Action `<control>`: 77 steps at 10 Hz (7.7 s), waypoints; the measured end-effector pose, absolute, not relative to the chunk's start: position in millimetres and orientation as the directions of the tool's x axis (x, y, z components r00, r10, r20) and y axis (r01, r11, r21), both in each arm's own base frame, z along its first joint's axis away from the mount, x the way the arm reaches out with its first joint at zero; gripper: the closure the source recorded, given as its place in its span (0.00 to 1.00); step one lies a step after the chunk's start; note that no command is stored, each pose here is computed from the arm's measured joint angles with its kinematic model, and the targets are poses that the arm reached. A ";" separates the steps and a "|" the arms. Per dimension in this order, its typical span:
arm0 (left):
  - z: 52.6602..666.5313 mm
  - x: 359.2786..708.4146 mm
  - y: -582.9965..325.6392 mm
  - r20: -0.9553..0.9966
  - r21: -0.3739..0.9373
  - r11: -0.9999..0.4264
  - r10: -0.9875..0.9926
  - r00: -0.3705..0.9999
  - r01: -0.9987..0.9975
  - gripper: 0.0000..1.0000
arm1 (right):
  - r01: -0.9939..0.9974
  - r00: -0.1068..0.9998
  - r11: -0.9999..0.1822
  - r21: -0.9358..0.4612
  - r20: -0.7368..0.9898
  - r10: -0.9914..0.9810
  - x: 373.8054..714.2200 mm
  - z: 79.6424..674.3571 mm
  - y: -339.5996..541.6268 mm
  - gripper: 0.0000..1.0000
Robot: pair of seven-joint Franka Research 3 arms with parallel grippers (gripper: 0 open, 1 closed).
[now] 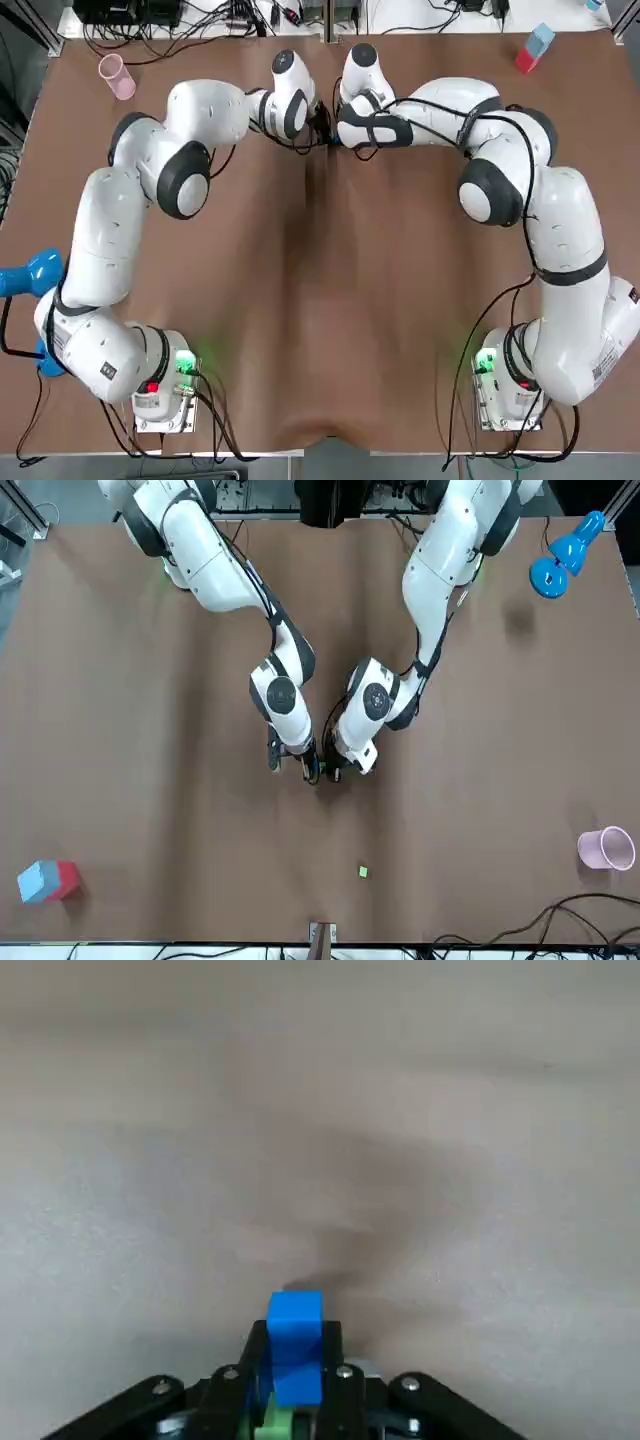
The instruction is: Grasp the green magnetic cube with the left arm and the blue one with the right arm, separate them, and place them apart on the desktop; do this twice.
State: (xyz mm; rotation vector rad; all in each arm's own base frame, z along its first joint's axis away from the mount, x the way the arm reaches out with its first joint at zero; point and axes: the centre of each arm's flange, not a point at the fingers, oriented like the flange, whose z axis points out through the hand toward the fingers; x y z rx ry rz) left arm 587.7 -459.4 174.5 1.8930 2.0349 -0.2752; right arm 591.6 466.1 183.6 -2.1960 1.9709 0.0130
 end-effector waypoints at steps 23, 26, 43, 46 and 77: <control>243.7 288.5 -380.8 -0.025 -0.664 -0.353 0.892 0.452 0.659 0.16 | -0.987 0.104 -0.088 -0.134 -0.116 -0.988 598.7 182.5 455.7 0.29; 279.8 400.8 -371.9 -0.103 -0.437 -0.332 0.942 0.320 0.836 0.00 | -0.987 0.103 -0.087 -0.134 -0.116 -0.988 599.0 182.6 455.4 0.30; 176.0 574.2 -489.0 -0.337 0.111 0.033 0.942 0.007 0.993 0.08 | -0.973 0.224 -0.222 -0.068 -0.025 -0.974 615.5 187.5 416.9 0.30; 165.8 564.3 -497.7 -0.333 0.102 0.029 0.943 0.007 0.994 0.22 | -0.972 0.225 -0.223 -0.070 -0.029 -0.974 614.8 187.8 418.4 0.29; 187.2 585.6 -485.4 -0.344 0.133 0.052 0.939 -0.003 0.990 0.77 | -0.993 0.088 -0.079 -0.086 -0.107 -0.990 597.7 196.7 469.1 0.31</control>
